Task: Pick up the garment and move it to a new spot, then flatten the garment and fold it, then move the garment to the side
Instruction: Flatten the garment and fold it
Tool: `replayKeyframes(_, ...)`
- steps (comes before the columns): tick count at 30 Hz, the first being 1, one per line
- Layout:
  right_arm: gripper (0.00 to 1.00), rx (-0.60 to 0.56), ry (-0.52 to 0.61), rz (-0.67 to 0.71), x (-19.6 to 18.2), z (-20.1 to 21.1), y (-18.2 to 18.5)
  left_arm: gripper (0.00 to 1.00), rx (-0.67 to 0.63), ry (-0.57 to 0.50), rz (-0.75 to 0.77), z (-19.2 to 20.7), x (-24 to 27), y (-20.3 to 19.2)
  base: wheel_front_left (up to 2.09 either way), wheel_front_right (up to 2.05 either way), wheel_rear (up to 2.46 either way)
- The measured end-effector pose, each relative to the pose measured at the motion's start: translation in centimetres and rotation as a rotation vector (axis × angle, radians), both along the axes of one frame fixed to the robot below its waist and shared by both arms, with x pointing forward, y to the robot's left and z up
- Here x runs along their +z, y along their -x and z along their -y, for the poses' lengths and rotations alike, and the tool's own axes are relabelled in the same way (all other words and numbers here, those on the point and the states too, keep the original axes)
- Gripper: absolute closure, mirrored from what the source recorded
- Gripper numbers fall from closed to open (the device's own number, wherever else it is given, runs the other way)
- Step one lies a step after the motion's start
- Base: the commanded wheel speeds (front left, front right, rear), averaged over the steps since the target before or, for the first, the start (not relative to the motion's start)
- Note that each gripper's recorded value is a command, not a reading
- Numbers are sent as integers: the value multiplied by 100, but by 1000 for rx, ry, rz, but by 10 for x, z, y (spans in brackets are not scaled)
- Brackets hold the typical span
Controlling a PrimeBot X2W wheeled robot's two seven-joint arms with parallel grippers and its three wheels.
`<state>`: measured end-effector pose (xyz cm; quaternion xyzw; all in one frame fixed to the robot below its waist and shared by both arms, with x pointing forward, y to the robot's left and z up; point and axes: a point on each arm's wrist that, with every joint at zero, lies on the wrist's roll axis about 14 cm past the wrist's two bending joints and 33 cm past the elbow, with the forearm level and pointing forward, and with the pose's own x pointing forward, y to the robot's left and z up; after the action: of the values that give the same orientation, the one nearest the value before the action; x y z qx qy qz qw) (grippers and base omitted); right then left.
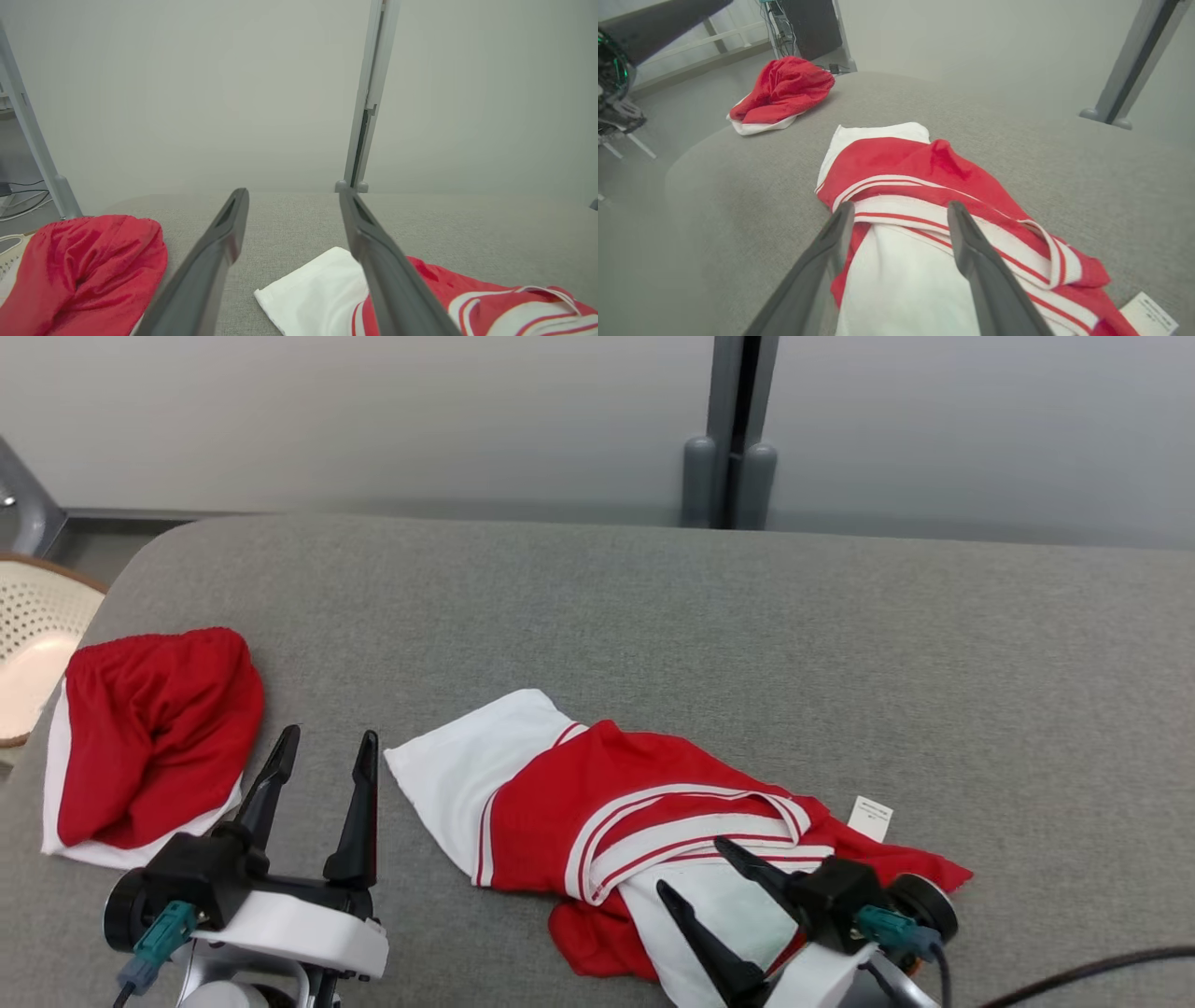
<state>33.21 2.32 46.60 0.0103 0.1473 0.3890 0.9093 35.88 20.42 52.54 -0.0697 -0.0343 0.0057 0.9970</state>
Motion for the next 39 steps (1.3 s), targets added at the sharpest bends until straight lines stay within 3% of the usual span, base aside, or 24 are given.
replayKeyframes(5,0,210,55,-68,-30,-45,8,0,42,-7,-8,-13,-6,-5,0,0,0)
replayKeyframes(13,0,327,67,-122,-50,-77,8,0,71,-11,-24,-21,-15,-12,0,0,0)
replayKeyframes(14,13,333,70,-125,-52,-80,7,0,74,-11,-27,-22,-17,-12,0,0,0)
replayKeyframes(15,55,339,71,-128,-54,-82,6,0,74,-11,-31,-21,-19,-13,0,0,0)
replayKeyframes(16,68,349,74,-131,-56,-85,7,0,73,-11,-35,-21,-20,-14,0,0,0)
replayKeyframes(17,100,352,65,-134,-56,-88,6,0,71,-10,-33,-20,-20,-15,0,0,0)
replayKeyframes(22,100,325,21,-88,-45,-90,-10,0,51,-10,-32,-13,-23,-21,0,0,0)
replayKeyframes(27,100,179,-87,-11,-18,-68,-49,0,23,-16,-22,-5,-21,-27,0,0,0)
replayKeyframes(32,100,-32,-132,64,3,-11,-93,0,-4,-15,-12,4,-19,-33,0,0,0)
replayKeyframes(39,100,-364,-120,89,5,95,-125,0,-38,-15,-1,15,-16,-42,0,0,0)
